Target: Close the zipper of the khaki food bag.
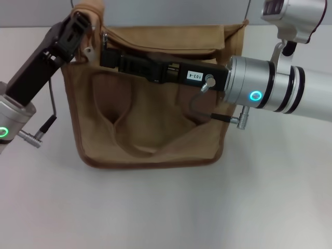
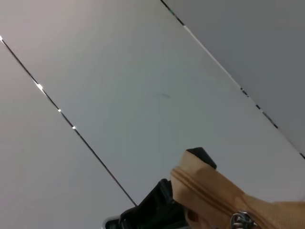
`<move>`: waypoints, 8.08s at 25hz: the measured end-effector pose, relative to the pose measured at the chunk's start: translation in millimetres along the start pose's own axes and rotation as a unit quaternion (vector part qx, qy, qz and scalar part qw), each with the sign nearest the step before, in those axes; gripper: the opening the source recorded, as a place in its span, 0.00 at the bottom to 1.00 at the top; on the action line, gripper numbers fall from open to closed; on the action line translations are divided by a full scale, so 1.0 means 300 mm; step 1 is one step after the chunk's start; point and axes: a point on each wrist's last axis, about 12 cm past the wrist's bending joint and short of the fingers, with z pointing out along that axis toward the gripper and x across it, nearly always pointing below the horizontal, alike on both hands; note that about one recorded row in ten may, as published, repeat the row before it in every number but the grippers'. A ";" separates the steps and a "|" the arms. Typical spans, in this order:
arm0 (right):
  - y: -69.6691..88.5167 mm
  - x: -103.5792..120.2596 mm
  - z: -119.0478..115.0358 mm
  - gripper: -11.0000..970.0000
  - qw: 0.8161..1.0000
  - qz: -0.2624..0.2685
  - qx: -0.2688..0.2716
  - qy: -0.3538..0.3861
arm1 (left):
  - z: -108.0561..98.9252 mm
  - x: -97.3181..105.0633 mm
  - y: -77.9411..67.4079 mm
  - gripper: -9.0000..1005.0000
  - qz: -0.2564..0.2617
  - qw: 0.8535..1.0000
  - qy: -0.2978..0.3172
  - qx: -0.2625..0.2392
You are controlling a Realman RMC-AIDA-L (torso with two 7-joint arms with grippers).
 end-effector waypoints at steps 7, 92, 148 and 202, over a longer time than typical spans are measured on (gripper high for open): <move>-0.008 -0.003 0.003 0.41 1.000 -0.011 0.011 -0.004 | 0.009 0.005 -0.001 0.02 -0.004 1.000 0.001 0.003; -0.009 0.012 -0.056 0.52 0.998 -0.061 0.018 -0.030 | 0.035 0.023 -0.009 0.02 -0.017 1.000 -0.015 0.006; -0.015 0.011 -0.013 0.24 0.998 -0.055 0.026 -0.027 | 0.030 0.032 -0.017 0.03 -0.018 1.000 -0.017 0.009; 0.005 0.060 -0.415 0.17 0.978 -0.092 0.110 -0.153 | -0.159 -0.022 0.042 0.03 0.068 0.987 -0.044 -0.138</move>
